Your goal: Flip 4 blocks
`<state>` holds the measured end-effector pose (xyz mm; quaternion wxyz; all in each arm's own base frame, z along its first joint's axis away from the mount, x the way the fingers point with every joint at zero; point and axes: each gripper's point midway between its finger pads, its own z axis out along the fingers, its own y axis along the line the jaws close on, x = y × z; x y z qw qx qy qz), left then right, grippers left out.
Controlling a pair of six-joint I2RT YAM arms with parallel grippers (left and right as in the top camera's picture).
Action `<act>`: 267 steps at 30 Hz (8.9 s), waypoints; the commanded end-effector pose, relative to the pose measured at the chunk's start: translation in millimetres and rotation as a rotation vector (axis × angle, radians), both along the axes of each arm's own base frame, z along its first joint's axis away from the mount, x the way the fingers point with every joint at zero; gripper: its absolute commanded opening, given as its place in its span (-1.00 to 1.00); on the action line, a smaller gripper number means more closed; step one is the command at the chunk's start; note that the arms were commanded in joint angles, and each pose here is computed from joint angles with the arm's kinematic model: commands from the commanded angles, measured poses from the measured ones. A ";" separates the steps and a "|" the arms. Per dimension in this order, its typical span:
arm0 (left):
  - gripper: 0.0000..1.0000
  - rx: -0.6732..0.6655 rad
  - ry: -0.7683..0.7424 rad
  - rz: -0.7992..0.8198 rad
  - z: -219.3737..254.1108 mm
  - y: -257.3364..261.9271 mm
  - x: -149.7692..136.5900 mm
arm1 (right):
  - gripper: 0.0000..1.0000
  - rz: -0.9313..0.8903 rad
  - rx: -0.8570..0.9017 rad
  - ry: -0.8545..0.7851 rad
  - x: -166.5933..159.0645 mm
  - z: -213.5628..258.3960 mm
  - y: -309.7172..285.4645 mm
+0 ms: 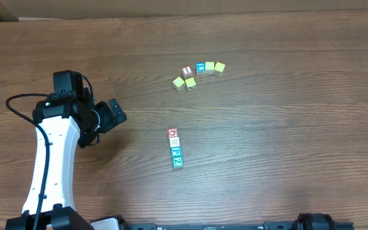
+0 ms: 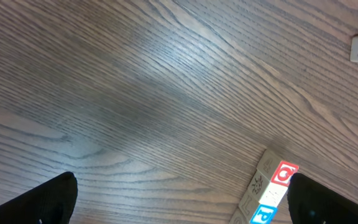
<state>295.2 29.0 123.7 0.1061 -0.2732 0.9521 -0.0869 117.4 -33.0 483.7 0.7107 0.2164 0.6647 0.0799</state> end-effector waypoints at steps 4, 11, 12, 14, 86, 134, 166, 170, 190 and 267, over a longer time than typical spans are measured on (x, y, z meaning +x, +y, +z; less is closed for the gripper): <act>0.99 0.002 0.008 0.003 -2.5 1.4 -1.1 | 1.00 -0.016 -0.021 -0.112 -18.9 -30.5 -0.8; 1.00 0.002 0.008 0.003 -2.5 1.4 -1.1 | 1.00 0.050 -0.053 -0.284 -11.4 -56.5 10.8; 1.00 0.002 0.008 0.003 -2.6 1.4 -1.1 | 1.00 0.069 -0.075 -0.310 -6.8 -59.9 14.4; 0.99 0.002 0.008 0.003 -2.6 1.4 -1.1 | 1.00 0.099 -0.115 -0.355 3.9 -65.0 20.6; 1.00 0.002 0.008 0.003 -2.5 1.4 -1.1 | 1.00 0.233 -0.411 0.078 129.0 -313.2 36.3; 0.99 0.143 -0.614 0.018 158.9 -5.3 -59.0 | 1.00 0.233 -0.411 0.078 129.0 -313.2 36.3; 0.99 0.249 -1.450 0.021 223.0 -23.8 -131.3 | 1.00 0.233 -0.411 0.078 129.0 -313.2 36.3; 0.99 0.256 -1.608 0.033 240.1 -23.0 -125.3 | 1.00 0.233 -0.411 0.078 129.0 -313.2 36.3; 1.00 0.250 -1.729 0.014 160.6 -20.2 -72.5 | 1.00 0.233 -0.411 0.078 129.0 -313.2 36.3; 1.00 0.359 -1.255 -0.173 34.0 -25.4 -49.2 | 1.00 0.233 -0.411 0.078 129.0 -313.2 36.3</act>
